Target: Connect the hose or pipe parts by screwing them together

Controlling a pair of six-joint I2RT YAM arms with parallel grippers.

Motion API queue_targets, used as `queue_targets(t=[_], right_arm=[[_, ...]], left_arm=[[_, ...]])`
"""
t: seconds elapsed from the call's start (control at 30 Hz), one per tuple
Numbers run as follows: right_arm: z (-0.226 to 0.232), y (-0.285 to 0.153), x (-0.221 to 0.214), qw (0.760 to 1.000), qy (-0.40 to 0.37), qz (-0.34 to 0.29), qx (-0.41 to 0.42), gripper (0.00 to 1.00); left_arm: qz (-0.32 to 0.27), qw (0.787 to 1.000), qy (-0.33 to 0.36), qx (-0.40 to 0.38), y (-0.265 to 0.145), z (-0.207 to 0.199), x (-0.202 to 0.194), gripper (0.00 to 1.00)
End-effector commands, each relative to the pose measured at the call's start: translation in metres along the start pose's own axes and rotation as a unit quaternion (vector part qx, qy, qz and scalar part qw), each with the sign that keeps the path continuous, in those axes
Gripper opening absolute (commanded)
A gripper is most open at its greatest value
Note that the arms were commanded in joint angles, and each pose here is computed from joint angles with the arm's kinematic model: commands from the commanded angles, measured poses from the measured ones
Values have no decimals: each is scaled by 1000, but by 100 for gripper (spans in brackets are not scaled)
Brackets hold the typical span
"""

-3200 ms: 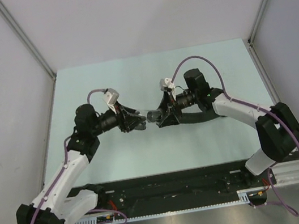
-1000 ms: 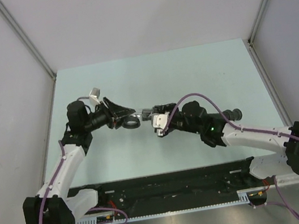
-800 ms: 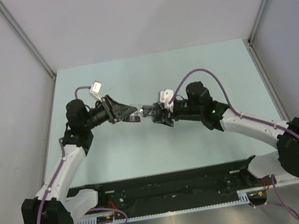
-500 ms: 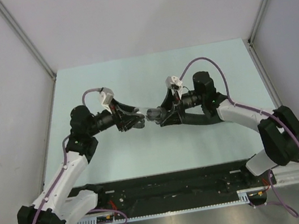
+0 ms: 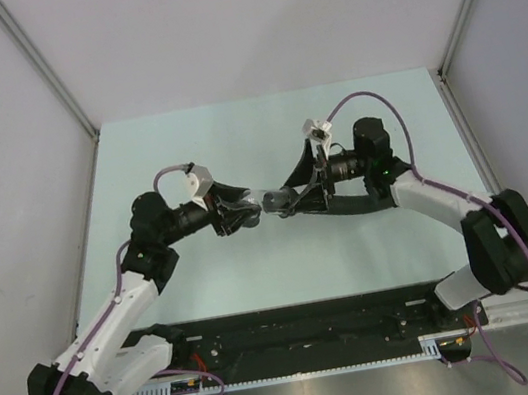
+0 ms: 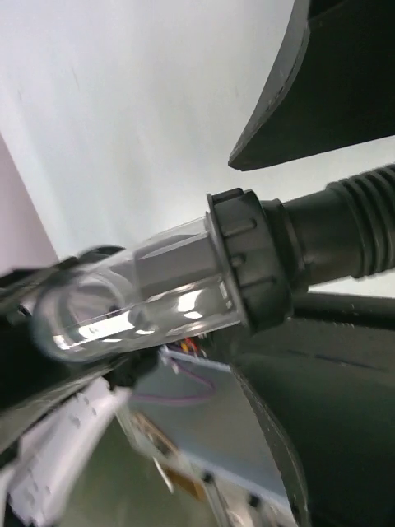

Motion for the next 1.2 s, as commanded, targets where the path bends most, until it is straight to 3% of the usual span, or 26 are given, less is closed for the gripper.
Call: queue_targets(t=[0.0,0.1,0.2,0.3,0.43,0.57,0.9,1.17], right_arm=[[10,-7,36,979,-142,20,-145,100],[14,-14,39,968,-156,37,-195,100],[15,-14,39,949,-200,61,-235,100],[20,-7,33,905,-292,115,-286,100],[37,5,44,874,-363,109,-304,100],[59,15,57,863,-404,84,-292,100],[66,20,34,813,-463,154,-317,100],[54,25,24,789,-477,190,-339,100]], left_arm=[[-5,999,-29,38,1,5,-2,0],[2,997,-81,12,5,-2,1,0],[-14,986,-159,42,8,0,7,0],[-29,966,-251,53,8,-1,17,0],[-21,942,-331,59,6,0,26,0],[-36,927,-359,102,1,3,35,1],[-27,873,-477,102,-2,-1,43,0],[-16,856,-509,88,-1,-5,44,0]])
Point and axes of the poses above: each gripper's point midway between its finger pads, its own y axis out along the fingers, its own z axis along the line the jaws close on, x = y × z, the point moved 8 cm from there along -y, back along the fingers, and after that the axes turned 10 degrees about -y, right-handed, at the moved point
